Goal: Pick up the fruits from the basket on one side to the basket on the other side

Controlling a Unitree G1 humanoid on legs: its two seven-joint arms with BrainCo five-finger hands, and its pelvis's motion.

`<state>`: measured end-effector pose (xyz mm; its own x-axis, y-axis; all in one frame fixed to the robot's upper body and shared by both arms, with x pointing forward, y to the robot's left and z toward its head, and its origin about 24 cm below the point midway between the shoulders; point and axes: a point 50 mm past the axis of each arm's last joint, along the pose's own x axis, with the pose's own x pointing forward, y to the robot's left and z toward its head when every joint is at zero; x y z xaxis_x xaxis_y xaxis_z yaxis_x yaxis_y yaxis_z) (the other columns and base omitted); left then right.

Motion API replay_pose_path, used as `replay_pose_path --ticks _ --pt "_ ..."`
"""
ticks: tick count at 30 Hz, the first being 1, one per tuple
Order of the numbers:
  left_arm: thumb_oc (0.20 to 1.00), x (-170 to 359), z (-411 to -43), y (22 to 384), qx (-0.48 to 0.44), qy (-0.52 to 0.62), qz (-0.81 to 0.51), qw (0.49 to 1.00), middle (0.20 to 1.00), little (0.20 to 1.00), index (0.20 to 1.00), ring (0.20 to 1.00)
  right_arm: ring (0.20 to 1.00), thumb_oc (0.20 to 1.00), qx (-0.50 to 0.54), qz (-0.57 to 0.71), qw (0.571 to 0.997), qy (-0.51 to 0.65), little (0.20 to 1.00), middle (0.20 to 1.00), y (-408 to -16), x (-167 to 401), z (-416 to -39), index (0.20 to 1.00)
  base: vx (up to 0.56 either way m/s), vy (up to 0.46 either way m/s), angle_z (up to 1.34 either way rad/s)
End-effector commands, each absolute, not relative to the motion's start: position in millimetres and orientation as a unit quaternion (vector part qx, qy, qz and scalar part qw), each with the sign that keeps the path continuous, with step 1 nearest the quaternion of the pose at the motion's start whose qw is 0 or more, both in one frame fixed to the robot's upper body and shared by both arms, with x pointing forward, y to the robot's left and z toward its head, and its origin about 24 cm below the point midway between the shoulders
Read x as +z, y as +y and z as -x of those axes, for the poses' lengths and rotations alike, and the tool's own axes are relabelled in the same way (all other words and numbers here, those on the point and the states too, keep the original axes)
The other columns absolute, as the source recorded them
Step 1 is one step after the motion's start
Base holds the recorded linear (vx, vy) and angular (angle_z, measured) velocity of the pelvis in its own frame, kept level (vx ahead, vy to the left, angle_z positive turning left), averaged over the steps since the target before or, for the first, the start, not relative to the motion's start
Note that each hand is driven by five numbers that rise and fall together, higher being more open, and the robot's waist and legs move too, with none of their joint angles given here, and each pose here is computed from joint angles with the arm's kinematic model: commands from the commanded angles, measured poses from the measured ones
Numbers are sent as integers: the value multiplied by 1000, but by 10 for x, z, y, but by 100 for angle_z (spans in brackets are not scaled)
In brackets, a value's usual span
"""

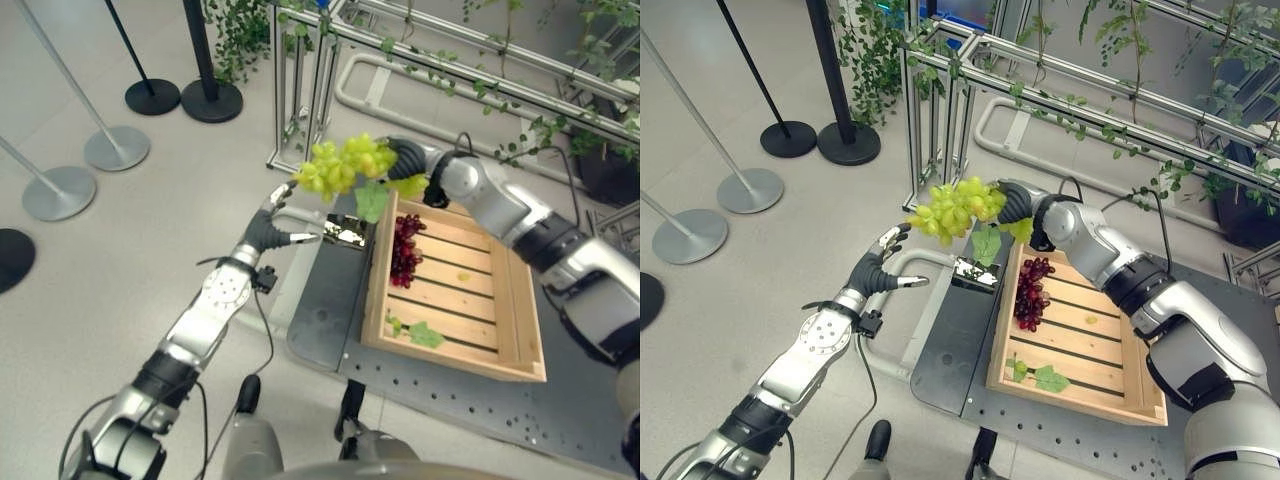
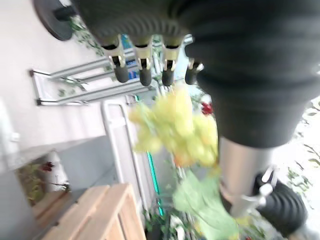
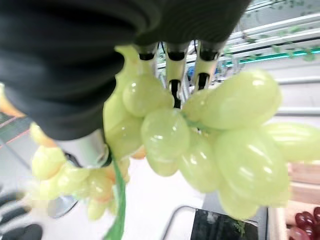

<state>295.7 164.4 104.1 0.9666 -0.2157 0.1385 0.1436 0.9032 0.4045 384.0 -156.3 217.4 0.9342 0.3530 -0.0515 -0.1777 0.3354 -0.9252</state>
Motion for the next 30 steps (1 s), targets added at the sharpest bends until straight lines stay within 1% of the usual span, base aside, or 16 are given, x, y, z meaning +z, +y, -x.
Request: replay_pose_path --ticks 1,4,6,11,16,20,22,26,30 --pt "1000 1189 -2889 1720 -84 -132 -196 968 1000 1000 1000 1000 200 200 78 573 803 -147 200 200 -1774 2726 -3787 200 0 0 0" --pt "1000 1141 -2821 1869 -58 -120 -196 972 1000 1000 1000 1000 200 200 67 595 790 -133 200 200 -1904 2731 -3749 200 0 0 0" --pt "1000 1173 -2793 1926 -56 -123 -211 968 1000 1000 1000 1000 200 200 73 609 781 -121 200 200 -1934 2743 -3742 200 0 0 0" --pt "1000 1244 -2791 1928 -58 -136 -218 965 1000 1000 1000 1000 200 200 87 612 778 -109 200 200 -1908 2707 -3758 200 0 0 0" --pt "1000 1271 -2841 1851 -84 -136 -236 959 1000 1000 1000 1000 200 200 102 611 778 -108 200 200 -1835 2706 -3768 200 0 0 0" --pt "1000 1210 -2904 1701 -133 -114 -235 956 1000 1000 1000 1000 200 200 117 627 762 -114 200 200 -1652 2759 -3798 200 0 0 0" --pt "1000 1192 -2946 1643 -135 -111 -216 961 1000 1000 1000 1000 200 200 127 626 760 -118 200 200 -1553 2731 -3825 200 0 0 0" --pt "1000 1155 -3032 1453 -155 -104 -187 964 1000 1000 1000 1000 200 200 154 605 772 -120 200 200 -1345 2605 -3870 200 0 0 0" --pt "1000 1167 -3107 1317 -169 -109 -197 960 1000 1000 1000 1000 200 200 170 593 780 -109 200 200 -1183 2437 -3935 200 0 0 0"
